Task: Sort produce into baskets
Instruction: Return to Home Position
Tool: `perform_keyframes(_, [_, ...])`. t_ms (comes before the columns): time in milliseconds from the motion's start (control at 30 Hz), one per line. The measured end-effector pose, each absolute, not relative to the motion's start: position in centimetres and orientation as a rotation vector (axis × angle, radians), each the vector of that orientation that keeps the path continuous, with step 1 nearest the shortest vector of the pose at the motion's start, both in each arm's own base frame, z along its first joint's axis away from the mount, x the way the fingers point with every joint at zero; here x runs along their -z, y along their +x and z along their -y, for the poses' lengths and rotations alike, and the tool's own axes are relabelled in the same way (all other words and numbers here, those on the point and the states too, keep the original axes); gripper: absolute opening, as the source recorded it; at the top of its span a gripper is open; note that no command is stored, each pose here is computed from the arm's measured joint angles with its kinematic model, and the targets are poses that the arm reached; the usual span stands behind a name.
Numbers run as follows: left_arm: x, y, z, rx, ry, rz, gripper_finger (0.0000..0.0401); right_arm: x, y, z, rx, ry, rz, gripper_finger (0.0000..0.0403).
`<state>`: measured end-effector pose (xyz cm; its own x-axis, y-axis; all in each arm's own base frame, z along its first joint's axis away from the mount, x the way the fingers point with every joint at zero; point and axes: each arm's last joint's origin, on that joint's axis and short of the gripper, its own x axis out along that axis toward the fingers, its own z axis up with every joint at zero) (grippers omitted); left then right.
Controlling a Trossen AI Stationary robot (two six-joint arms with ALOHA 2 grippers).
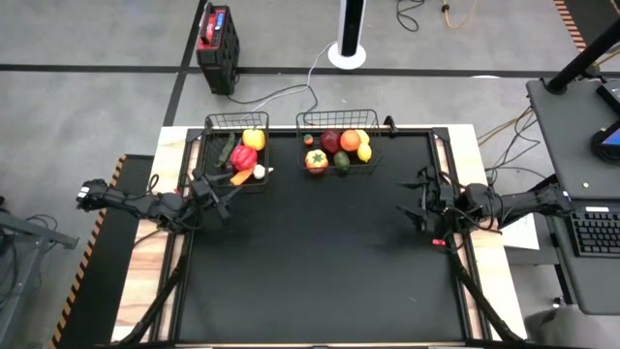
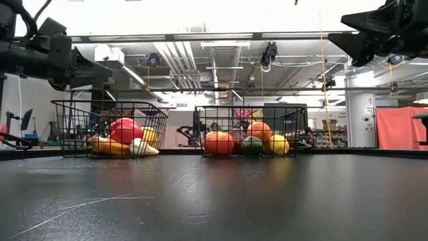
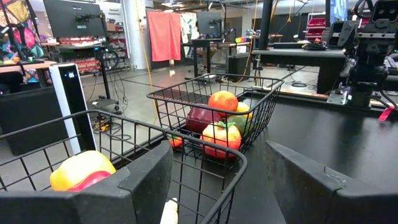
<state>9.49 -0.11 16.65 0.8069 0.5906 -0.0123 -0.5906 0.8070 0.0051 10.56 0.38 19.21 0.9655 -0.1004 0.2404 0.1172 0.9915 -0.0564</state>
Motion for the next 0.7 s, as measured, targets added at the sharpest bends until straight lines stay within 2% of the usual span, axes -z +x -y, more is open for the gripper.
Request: perform_keyframes(700, [-16.65,9.49,0.11,-0.631,0.001,-0.013,0.0233,-19.22,10.56,-0.38,0.110,-0.070,0.240,0.0319])
